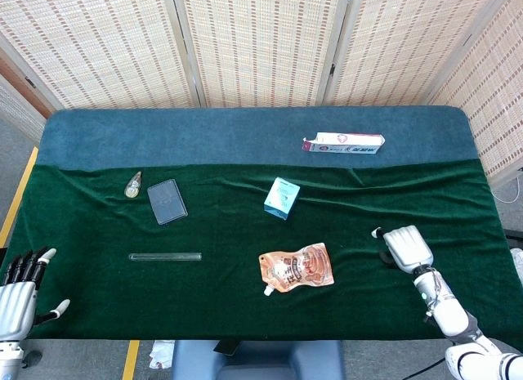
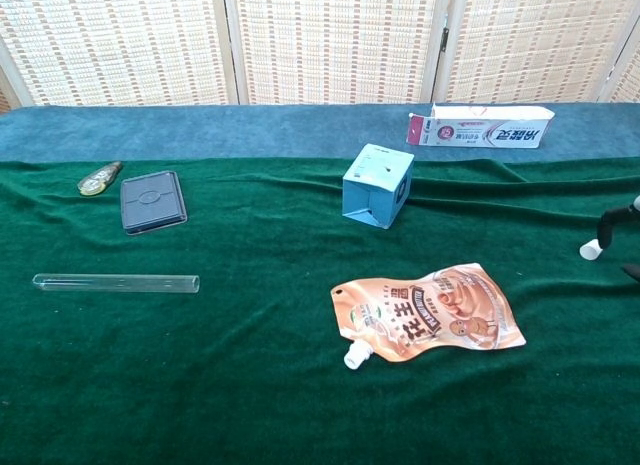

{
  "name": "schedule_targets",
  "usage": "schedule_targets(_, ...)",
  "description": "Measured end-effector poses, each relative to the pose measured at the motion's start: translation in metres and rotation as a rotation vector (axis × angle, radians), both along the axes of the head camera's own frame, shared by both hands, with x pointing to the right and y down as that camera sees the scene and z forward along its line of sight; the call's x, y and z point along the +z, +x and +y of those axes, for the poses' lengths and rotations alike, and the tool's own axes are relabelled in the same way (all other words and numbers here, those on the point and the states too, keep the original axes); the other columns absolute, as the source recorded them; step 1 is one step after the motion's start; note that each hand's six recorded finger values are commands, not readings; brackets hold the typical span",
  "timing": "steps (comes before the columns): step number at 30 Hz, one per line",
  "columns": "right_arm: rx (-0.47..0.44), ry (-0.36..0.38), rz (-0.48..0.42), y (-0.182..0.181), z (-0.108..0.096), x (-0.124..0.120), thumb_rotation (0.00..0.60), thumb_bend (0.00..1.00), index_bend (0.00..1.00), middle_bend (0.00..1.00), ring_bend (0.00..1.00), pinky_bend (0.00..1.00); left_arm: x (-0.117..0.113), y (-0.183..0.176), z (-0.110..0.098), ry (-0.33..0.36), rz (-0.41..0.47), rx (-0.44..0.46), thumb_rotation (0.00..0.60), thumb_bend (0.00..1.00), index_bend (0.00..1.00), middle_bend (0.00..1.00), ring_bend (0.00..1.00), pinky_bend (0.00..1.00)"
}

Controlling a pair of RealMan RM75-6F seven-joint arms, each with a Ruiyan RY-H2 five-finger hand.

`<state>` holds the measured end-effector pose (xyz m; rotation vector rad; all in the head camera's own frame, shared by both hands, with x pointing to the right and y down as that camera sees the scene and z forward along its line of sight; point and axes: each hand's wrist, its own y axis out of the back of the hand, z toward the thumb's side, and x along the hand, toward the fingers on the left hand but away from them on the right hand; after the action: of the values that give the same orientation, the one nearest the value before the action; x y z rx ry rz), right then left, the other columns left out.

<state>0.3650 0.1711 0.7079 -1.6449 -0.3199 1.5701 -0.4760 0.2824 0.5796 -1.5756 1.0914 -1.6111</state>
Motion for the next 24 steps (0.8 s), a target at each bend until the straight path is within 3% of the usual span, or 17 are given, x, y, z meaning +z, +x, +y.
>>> schedule_targets(12,-0.032,-0.026,0.029,-0.010,-0.004,0.018,0.444,0.53,0.33,0.85,1.00,0.96,0.000,-0.004,0.004,-0.009,-0.003,-0.011,0.600,0.20,0.14,0.11,0.05,0.00)
schedule_targets(24,0.008,0.013,0.064,0.010,-0.012,0.006,0.445,0.53,0.34,0.85,1.00,0.96,0.005,-0.001,0.005,-0.022,0.001,-0.012,0.600,0.20,0.14,0.11,0.05,0.00)
